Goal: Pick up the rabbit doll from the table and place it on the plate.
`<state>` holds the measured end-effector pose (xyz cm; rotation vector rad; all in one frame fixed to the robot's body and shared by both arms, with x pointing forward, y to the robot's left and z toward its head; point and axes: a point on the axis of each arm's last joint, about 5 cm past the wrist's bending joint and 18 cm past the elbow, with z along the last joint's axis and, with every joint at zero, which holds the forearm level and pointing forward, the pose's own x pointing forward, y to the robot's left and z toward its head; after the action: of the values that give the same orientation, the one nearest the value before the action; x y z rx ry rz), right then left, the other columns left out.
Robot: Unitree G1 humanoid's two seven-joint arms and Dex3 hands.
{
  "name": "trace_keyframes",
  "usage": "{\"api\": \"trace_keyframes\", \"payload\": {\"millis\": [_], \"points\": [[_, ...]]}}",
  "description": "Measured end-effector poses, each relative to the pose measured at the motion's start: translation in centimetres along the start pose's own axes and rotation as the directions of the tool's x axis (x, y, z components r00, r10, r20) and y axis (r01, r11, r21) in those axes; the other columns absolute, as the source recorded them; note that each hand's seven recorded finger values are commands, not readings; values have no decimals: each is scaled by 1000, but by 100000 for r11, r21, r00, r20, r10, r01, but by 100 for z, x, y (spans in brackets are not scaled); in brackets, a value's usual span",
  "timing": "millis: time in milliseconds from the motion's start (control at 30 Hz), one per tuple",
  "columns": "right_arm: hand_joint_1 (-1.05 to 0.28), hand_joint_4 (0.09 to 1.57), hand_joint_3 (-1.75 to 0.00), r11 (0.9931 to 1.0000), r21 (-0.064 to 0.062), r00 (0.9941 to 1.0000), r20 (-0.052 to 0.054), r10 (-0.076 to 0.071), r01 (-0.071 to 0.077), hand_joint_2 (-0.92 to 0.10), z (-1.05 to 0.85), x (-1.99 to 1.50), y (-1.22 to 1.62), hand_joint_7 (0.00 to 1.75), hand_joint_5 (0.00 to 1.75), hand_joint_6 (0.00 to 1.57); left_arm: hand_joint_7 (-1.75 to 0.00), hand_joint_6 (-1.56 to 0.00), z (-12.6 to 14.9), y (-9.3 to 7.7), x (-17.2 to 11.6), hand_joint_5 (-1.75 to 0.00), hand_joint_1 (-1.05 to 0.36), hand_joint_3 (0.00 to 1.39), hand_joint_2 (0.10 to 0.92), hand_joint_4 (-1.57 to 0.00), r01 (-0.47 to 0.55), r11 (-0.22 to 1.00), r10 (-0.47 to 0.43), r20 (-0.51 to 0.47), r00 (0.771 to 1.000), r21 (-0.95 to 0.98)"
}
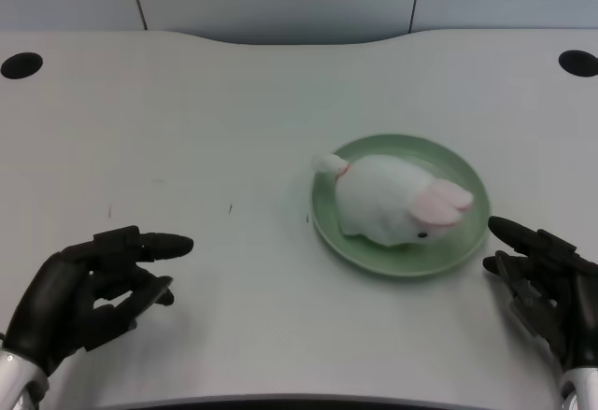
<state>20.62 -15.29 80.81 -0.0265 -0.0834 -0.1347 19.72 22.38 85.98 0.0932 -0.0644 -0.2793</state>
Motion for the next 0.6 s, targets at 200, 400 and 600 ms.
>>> {"api": "trace_keyframes", "payload": {"millis": [200,400,600], "points": [[-371,546,-338,99997,88,99997,77,772,-772,-921,1,1,-2,8,901,902,-961,-682,-54,-66,-55,-1642,-717,448,921,-548,124,99967,-131,-286,100000,-2548],[-352,535,-343,99991,125,99989,-749,1307,-1306,-921,-1,6,-21,11,907,907,-1074,-607,-113,-56,-70,-1661,-711,439,921,-510,-2600,99744,2446,-2387,99942,-6666],[-377,532,-353,99991,170,99989,-603,1337,-1336,-921,9,31,-45,3,926,892,-1012,-543,-160,-25,-41,-1602,-691,411,921,-445,-4386,97279,3545,-4090,99853,-22752]]}}
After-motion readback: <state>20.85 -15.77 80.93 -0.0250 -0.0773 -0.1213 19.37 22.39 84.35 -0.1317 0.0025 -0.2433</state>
